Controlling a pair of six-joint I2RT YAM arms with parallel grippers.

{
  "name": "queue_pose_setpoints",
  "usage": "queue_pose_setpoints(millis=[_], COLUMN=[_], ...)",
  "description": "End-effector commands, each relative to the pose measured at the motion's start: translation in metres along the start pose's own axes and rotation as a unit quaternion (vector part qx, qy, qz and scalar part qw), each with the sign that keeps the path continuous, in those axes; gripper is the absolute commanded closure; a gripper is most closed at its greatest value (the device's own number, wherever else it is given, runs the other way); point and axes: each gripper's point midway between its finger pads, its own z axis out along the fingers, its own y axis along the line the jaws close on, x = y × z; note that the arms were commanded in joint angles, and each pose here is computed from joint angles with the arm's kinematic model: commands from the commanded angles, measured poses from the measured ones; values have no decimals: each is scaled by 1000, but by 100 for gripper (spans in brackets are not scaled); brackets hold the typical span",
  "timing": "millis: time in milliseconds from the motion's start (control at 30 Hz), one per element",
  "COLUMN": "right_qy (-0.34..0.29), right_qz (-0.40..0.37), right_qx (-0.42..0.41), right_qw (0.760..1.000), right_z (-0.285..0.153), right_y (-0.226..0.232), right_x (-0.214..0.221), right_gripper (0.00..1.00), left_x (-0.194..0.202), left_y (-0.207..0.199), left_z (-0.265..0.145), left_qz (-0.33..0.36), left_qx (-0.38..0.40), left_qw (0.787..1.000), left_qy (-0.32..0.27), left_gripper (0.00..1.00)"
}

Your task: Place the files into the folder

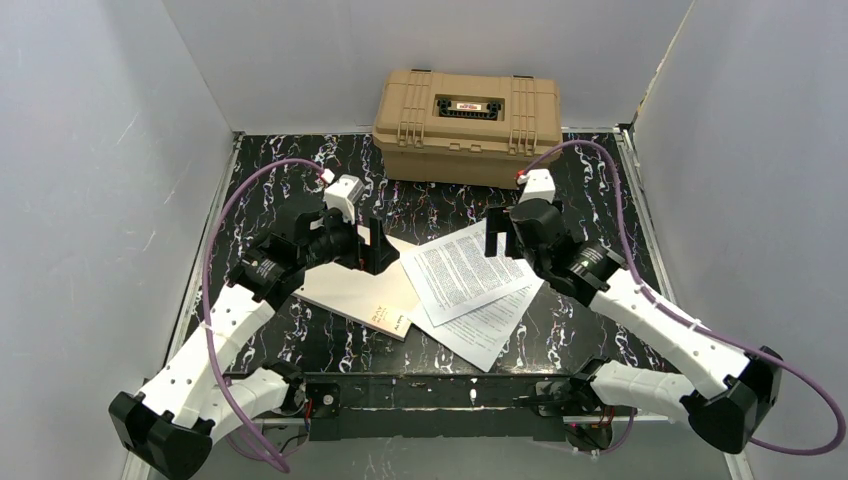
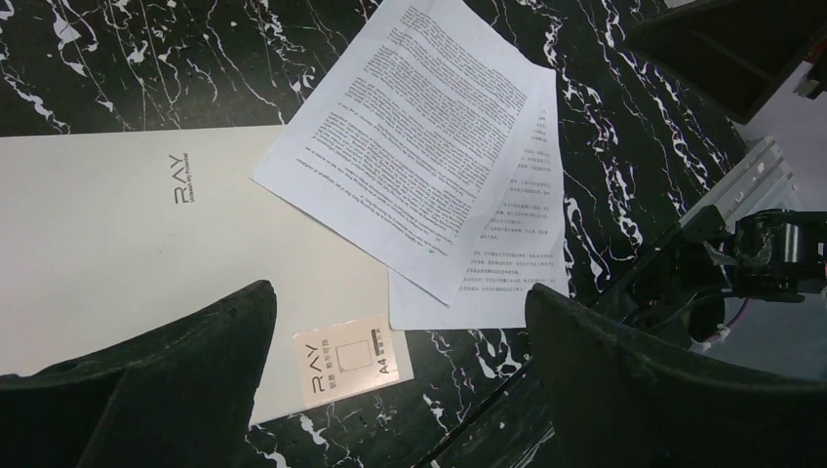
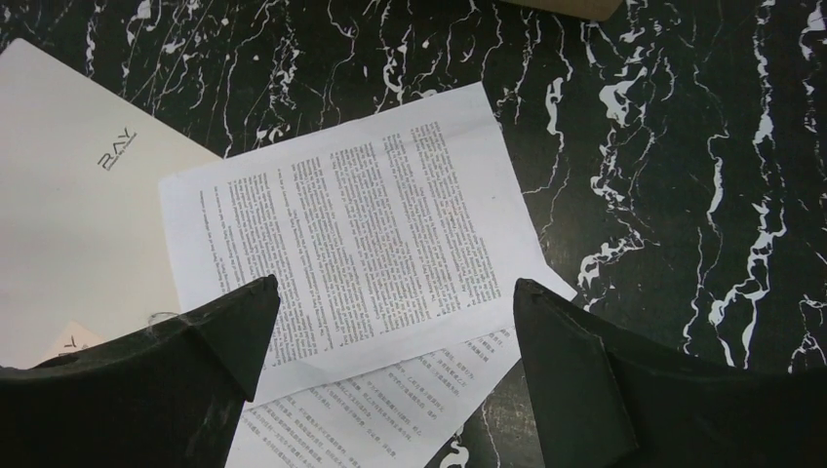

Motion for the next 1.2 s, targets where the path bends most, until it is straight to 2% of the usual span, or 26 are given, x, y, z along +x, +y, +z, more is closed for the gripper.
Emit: queue_pose_setpoints(millis=[0, 233, 533, 767, 1167], right_qy=[-33, -23, 38, 74, 118], right_qz=[27, 20, -9, -8, 15], right_qx=[27, 33, 38, 37, 7], right_qw=[999, 999, 999, 997, 993], right_z=[-15, -17, -6, 1, -2], right_y=[-17, -29, -29, -29, -25], right_x=[-11, 13, 46, 76, 116], right_gripper=[1, 1, 1, 1, 1], left_x=[-4, 0, 11, 50, 83], left_y=[-6, -12, -17, -2, 24], left_z=[0, 5, 19, 47, 114], left_qz=[-10, -36, -99, -155, -172], left_qx=[12, 30, 32, -29, -92], left_qw=[1000, 999, 993, 981, 965], left_qy=[-12, 3, 47, 111, 174], left_gripper=[2, 2, 2, 2, 2])
